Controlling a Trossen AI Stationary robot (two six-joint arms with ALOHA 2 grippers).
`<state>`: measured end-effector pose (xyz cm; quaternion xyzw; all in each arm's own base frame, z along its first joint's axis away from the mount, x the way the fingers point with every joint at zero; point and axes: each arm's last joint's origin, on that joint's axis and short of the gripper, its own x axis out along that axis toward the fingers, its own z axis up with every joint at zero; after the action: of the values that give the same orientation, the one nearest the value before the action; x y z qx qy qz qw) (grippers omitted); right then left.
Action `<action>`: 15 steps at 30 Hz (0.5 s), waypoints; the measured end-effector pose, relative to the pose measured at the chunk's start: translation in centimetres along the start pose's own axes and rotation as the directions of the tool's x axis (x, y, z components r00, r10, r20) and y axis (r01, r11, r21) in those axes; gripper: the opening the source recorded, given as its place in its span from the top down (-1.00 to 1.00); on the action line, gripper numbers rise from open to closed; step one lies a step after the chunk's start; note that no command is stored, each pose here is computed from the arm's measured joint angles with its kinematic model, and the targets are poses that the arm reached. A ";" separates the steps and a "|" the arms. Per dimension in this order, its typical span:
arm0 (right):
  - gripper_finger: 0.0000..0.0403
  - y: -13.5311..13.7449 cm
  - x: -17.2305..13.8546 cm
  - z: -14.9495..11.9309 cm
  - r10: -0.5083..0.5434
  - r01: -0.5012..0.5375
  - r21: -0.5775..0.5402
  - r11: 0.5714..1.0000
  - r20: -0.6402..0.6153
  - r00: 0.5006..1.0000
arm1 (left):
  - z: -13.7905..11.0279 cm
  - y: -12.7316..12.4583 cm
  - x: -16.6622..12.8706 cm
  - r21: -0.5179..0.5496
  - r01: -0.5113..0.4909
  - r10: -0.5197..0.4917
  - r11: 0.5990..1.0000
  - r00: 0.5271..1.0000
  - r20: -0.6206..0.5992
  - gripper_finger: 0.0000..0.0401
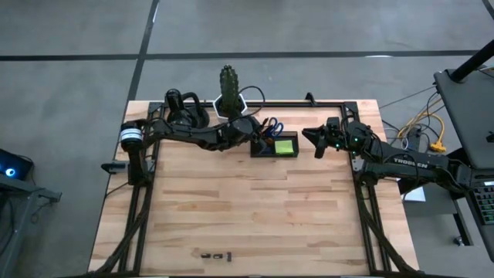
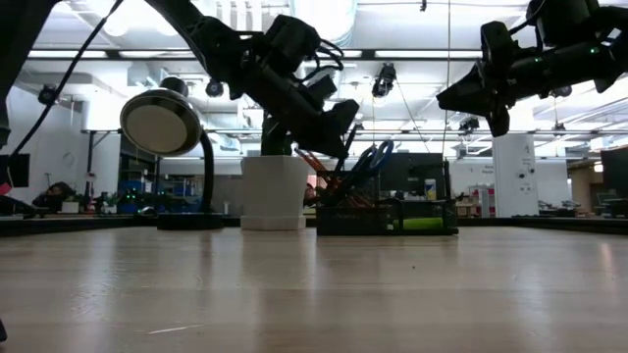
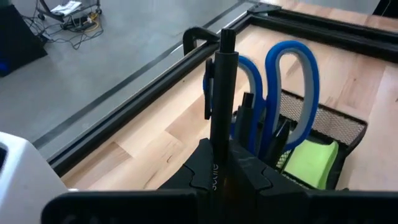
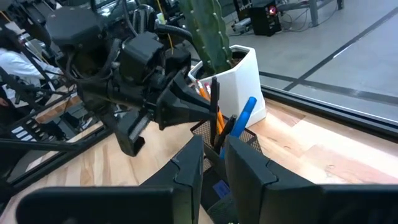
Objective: Pick and place office supplies into organizer
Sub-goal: Put the pen into the left section of the desk organizer, then put the left binder clip into the bottom section of the desk organizer
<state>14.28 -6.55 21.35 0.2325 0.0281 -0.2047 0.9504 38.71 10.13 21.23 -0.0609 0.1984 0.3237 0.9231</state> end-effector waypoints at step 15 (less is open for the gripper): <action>0.72 0.0 0.0 0.0 0.000 0.000 -0.001 1.000 0.000 1.000 | -0.4 0.0 0.3 0.005 -0.004 0.005 1.000 1.000 -0.013 0.51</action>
<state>14.27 -6.56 21.35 0.2320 0.0282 -0.2047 0.9505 38.81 10.23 20.78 -0.0605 0.2054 0.3250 0.9212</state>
